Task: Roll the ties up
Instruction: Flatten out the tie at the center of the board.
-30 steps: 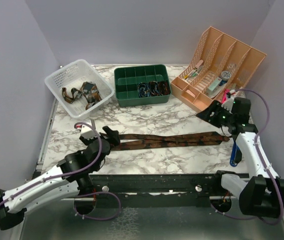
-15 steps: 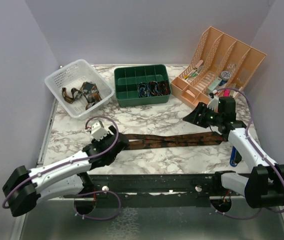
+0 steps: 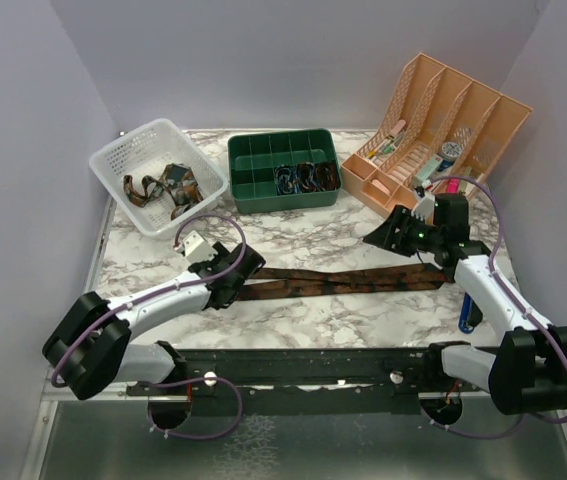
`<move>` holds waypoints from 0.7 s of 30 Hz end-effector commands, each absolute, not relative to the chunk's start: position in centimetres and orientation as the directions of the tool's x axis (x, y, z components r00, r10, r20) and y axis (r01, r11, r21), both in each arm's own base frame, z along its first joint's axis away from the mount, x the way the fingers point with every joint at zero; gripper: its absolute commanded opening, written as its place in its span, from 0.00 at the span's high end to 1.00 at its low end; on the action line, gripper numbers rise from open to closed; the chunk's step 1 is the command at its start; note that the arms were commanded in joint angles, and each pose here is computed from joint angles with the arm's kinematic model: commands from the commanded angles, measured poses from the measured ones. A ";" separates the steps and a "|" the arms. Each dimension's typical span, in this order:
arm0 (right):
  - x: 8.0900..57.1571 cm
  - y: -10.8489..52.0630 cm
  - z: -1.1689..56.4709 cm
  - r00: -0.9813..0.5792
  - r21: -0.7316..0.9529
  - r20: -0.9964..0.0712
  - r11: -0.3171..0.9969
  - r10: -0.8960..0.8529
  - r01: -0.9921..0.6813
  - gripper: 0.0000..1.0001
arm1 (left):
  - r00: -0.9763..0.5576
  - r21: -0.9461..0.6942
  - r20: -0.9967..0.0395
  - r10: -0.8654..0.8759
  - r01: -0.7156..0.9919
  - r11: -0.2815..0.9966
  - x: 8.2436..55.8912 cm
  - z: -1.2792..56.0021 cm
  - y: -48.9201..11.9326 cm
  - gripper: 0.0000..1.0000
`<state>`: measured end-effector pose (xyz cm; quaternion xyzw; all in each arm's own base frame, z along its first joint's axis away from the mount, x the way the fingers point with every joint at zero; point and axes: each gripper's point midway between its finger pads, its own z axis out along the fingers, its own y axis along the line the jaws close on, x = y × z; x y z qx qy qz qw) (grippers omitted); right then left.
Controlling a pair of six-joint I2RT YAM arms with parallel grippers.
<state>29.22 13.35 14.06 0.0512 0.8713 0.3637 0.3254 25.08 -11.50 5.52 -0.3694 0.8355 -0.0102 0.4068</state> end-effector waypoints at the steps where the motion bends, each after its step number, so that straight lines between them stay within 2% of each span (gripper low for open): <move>1: 29.4 13.8 14.7 -0.780 0.676 -0.537 0.717 0.322 -0.170 0.42 | -0.431 -0.281 -0.648 -0.629 -0.632 0.722 24.6 4.2 -11.5 0.38; 10: 29.6 14.0 14.2 -0.794 0.682 -0.523 0.711 0.310 -0.172 0.42 | -0.380 -0.249 -0.712 -0.590 -0.649 0.719 26.8 3.7 -10.5 0.46; 13: 29.6 14.0 14.0 -0.796 0.679 -0.524 0.712 0.301 -0.178 0.42 | -0.396 -0.213 -0.719 -0.571 -0.656 0.724 27.1 3.1 -10.4 0.53; 17: 29.0 13.9 12.8 -0.818 0.671 -0.500 0.724 0.284 -0.159 0.42 | -0.366 -0.226 -0.722 -0.587 -0.678 0.700 26.8 2.7 -9.7 0.68; 18: 28.7 13.8 12.3 -0.825 0.669 -0.491 0.727 0.279 -0.152 0.42 | -0.356 -0.233 -0.724 -0.591 -0.680 0.695 26.8 2.8 -9.6 0.73; 19: 28.3 13.8 11.8 -0.832 0.669 -0.481 0.728 0.275 -0.147 0.42 | -0.346 -0.241 -0.727 -0.593 -0.680 0.692 26.7 3.0 -9.4 0.84; 21: 27.7 13.8 11.0 -0.846 0.672 -0.462 0.727 0.266 -0.138 0.42 | -0.322 -0.263 -0.732 -0.600 -0.680 0.685 26.8 3.5 -9.1 0.91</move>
